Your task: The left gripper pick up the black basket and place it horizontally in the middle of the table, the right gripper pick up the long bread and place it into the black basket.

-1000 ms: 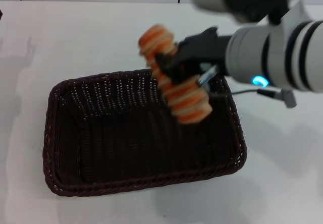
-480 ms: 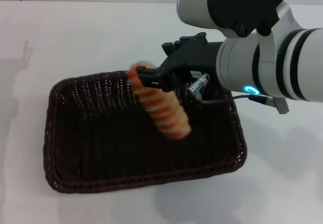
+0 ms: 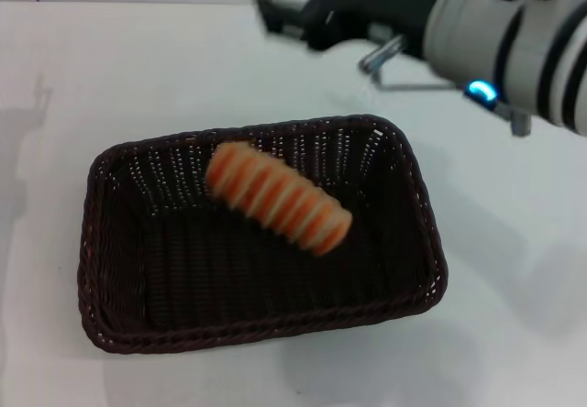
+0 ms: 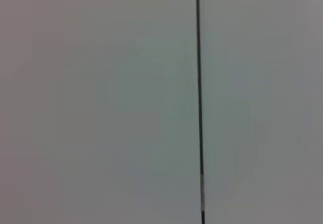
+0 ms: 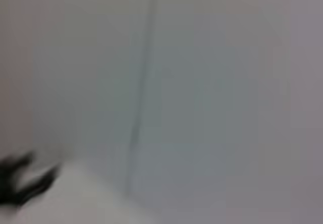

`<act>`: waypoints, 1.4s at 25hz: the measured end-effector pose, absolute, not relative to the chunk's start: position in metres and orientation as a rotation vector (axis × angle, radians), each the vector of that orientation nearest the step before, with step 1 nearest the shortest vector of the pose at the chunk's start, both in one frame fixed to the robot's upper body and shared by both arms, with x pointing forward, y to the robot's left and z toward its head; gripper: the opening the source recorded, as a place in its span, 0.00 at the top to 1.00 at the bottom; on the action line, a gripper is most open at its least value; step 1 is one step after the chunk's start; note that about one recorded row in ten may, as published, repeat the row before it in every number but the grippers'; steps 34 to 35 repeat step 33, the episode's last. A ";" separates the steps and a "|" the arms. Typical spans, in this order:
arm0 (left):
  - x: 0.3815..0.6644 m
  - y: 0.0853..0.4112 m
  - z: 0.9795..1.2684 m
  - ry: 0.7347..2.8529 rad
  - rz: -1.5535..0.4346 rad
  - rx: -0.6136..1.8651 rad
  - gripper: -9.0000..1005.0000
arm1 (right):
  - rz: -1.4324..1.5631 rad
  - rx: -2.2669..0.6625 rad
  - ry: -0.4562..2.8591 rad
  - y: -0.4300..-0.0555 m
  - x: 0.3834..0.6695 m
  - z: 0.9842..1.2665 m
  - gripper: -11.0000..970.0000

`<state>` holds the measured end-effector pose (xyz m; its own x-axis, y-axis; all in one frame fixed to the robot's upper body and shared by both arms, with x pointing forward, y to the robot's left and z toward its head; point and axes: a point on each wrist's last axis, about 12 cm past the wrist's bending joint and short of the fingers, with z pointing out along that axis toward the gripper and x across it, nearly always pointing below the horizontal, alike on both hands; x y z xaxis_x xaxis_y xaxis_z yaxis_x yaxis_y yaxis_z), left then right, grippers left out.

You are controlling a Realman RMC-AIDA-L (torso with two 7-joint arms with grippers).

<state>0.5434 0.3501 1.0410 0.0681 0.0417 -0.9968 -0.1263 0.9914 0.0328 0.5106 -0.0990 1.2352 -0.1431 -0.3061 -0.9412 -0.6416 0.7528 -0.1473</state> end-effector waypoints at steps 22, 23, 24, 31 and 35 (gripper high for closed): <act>0.538 0.354 1.039 1.504 0.140 -0.076 0.24 | -0.015 0.197 1.271 -0.316 0.446 1.052 0.22; 0.538 0.354 1.039 1.504 0.140 -0.076 0.23 | 0.002 0.283 1.272 -0.329 0.436 1.042 0.22; 0.538 0.354 1.038 1.507 0.140 -0.077 0.23 | 0.002 0.283 1.272 -0.329 0.436 1.042 0.22; 0.535 0.354 1.035 1.516 0.144 -0.083 0.23 | -0.027 0.314 1.240 -0.344 0.408 1.028 0.21; 0.534 0.355 1.034 1.518 0.145 -0.084 0.23 | -0.032 0.312 1.239 -0.345 0.406 1.027 0.21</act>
